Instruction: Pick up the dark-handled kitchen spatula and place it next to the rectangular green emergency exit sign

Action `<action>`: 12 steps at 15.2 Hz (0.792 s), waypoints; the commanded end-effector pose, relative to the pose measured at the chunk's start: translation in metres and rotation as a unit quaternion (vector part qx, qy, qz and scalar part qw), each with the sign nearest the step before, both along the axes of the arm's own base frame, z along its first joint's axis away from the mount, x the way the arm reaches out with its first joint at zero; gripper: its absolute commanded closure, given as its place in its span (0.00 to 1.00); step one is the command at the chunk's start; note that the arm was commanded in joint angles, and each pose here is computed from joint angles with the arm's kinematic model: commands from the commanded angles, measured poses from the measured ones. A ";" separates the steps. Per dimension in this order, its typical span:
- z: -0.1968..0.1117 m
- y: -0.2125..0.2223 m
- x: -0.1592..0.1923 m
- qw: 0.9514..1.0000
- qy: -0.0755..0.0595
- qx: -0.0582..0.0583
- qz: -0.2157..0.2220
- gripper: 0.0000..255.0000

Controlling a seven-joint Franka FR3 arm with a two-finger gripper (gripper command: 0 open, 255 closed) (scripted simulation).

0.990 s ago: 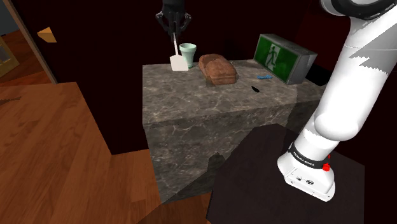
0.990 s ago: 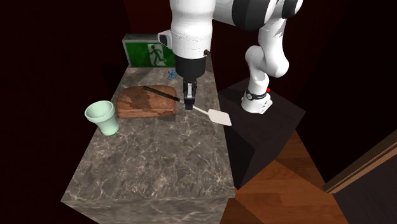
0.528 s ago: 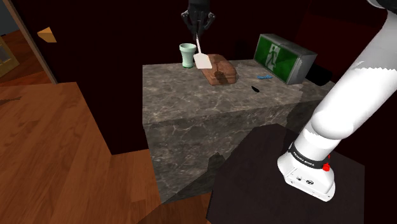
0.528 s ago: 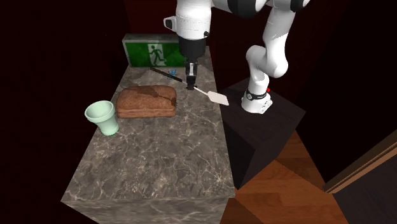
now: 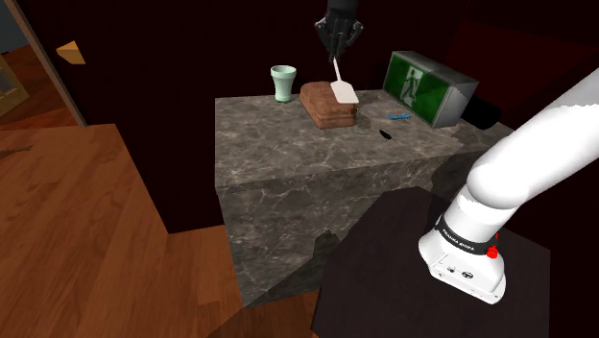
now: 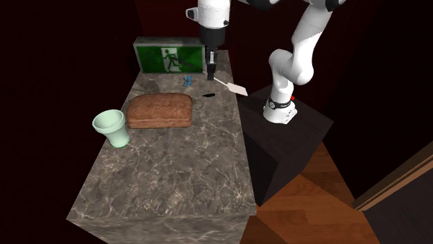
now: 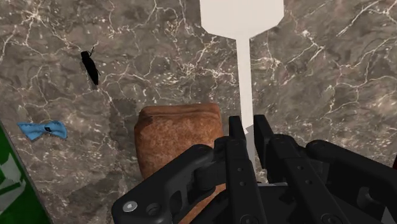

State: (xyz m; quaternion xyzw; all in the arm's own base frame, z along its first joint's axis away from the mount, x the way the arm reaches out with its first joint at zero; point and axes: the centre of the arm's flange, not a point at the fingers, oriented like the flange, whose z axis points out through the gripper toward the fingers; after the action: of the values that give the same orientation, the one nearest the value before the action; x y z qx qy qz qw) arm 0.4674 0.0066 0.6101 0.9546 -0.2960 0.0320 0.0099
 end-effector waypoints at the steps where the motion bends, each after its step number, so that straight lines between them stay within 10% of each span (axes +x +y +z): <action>1: -0.001 -0.022 -0.018 1.000 0.000 0.000 0.001 1.00; 12: -0.001 -0.135 -0.108 1.000 0.000 0.000 0.001 1.00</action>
State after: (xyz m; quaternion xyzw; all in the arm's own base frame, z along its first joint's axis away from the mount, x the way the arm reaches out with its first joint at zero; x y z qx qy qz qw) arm 0.3668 -0.1165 0.6060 0.9546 -0.2961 0.0318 0.0097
